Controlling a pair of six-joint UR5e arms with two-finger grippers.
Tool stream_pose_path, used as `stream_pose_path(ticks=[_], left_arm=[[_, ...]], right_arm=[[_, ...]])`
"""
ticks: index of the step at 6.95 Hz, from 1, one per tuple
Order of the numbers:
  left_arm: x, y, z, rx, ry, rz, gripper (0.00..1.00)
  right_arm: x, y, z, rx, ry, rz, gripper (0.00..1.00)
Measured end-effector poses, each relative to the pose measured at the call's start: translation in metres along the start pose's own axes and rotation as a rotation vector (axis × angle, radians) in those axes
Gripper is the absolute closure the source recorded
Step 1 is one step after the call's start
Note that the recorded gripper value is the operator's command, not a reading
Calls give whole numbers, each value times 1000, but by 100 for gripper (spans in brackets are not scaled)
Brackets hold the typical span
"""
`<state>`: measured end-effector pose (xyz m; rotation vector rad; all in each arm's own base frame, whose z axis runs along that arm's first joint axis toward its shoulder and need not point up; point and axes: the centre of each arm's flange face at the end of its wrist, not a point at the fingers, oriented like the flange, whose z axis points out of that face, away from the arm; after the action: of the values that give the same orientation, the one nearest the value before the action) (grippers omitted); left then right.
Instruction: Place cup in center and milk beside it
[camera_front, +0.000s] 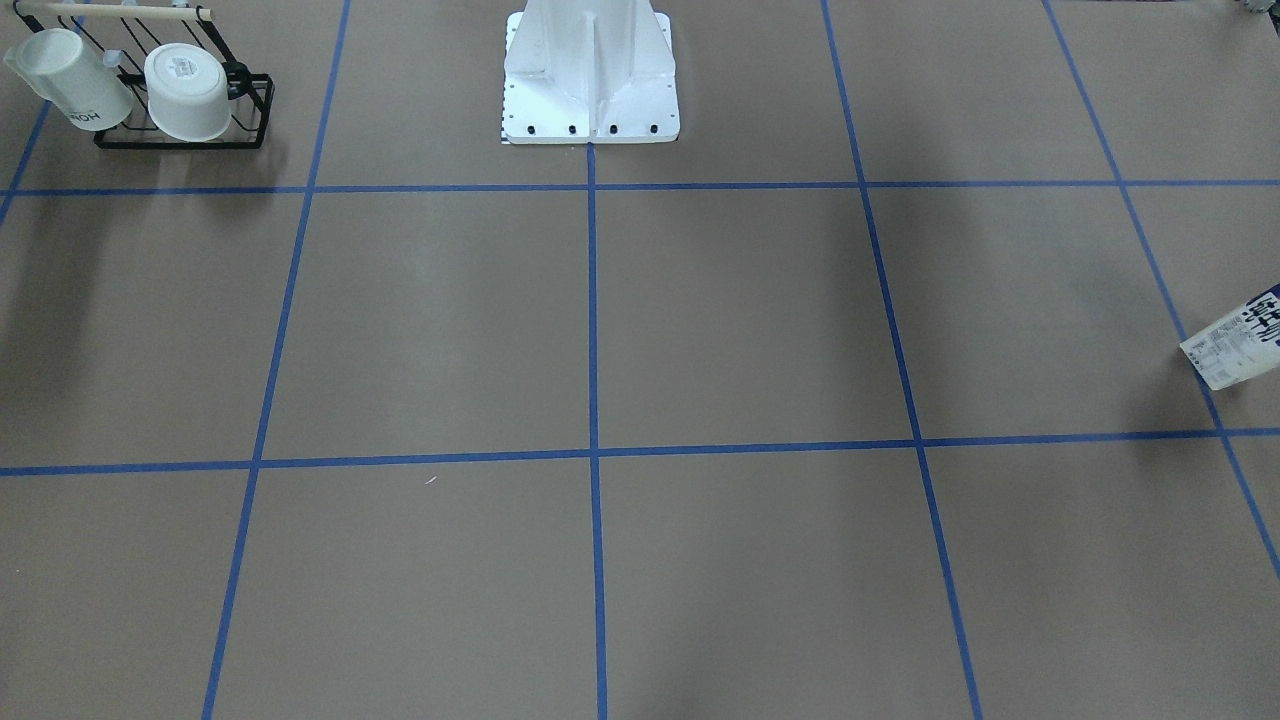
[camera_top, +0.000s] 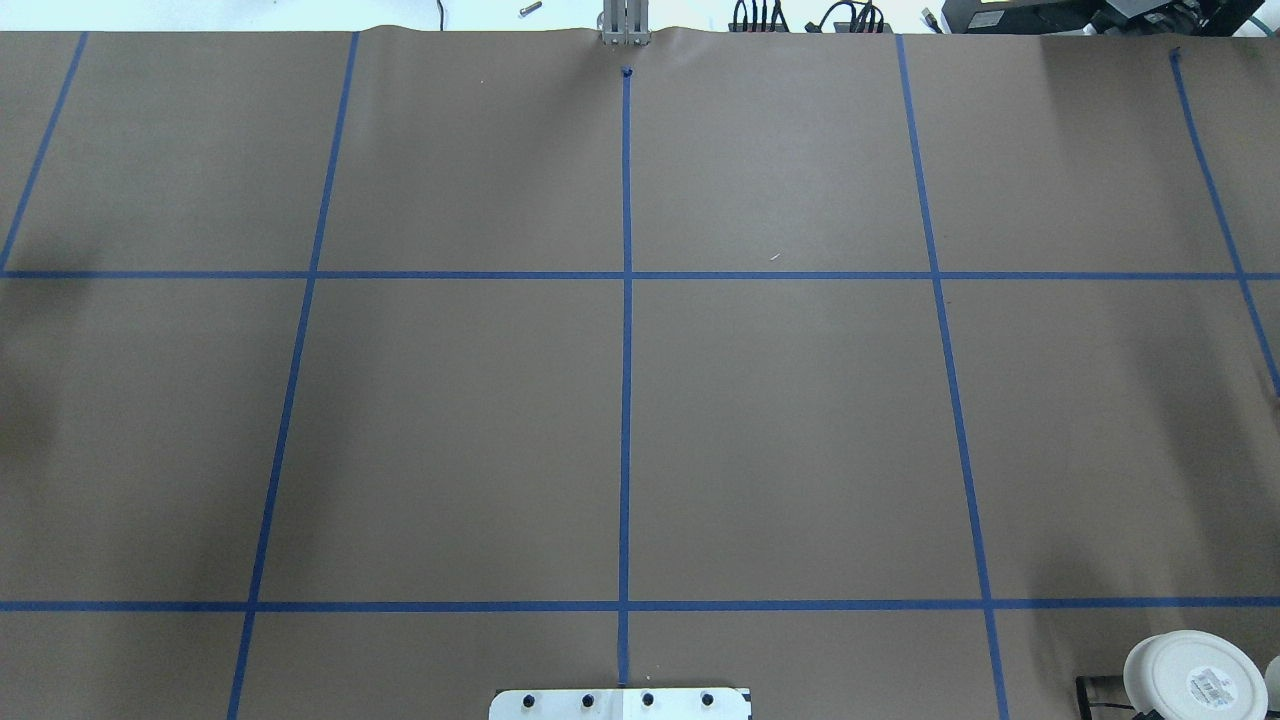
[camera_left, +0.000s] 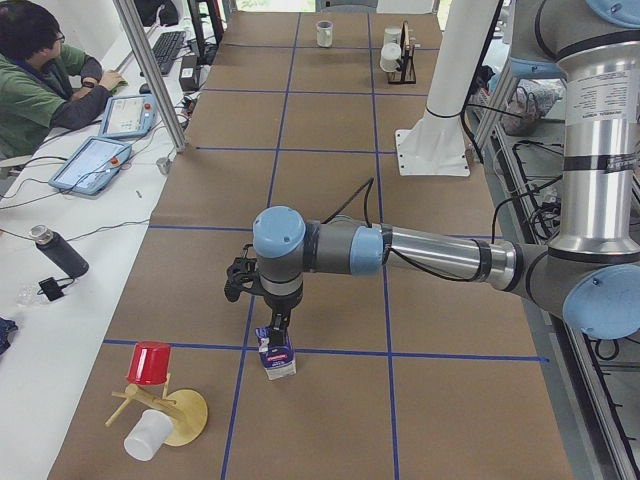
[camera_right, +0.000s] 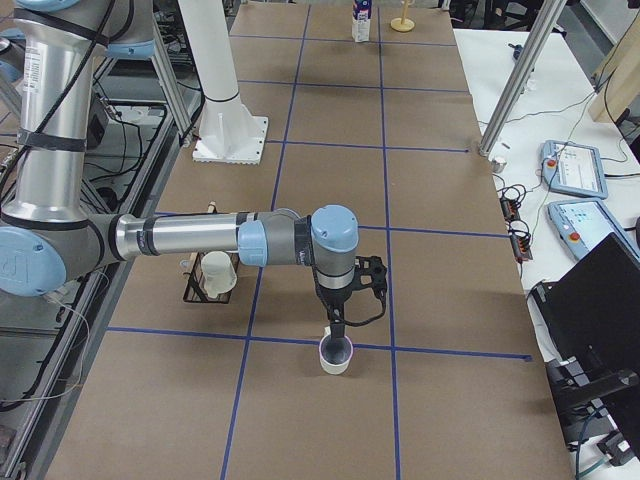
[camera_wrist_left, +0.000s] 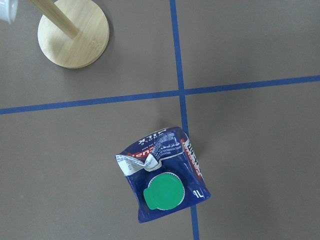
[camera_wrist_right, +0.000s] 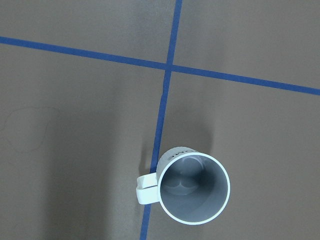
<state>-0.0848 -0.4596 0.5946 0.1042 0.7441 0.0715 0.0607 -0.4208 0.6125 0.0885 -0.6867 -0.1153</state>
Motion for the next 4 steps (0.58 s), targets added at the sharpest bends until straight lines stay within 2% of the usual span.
stream_pose_path(ticks=[4], left_arm=[[11,-2,-12,24,-3,25,2]], right_arm=[[-9,-3,-12,24,3,-20,0]])
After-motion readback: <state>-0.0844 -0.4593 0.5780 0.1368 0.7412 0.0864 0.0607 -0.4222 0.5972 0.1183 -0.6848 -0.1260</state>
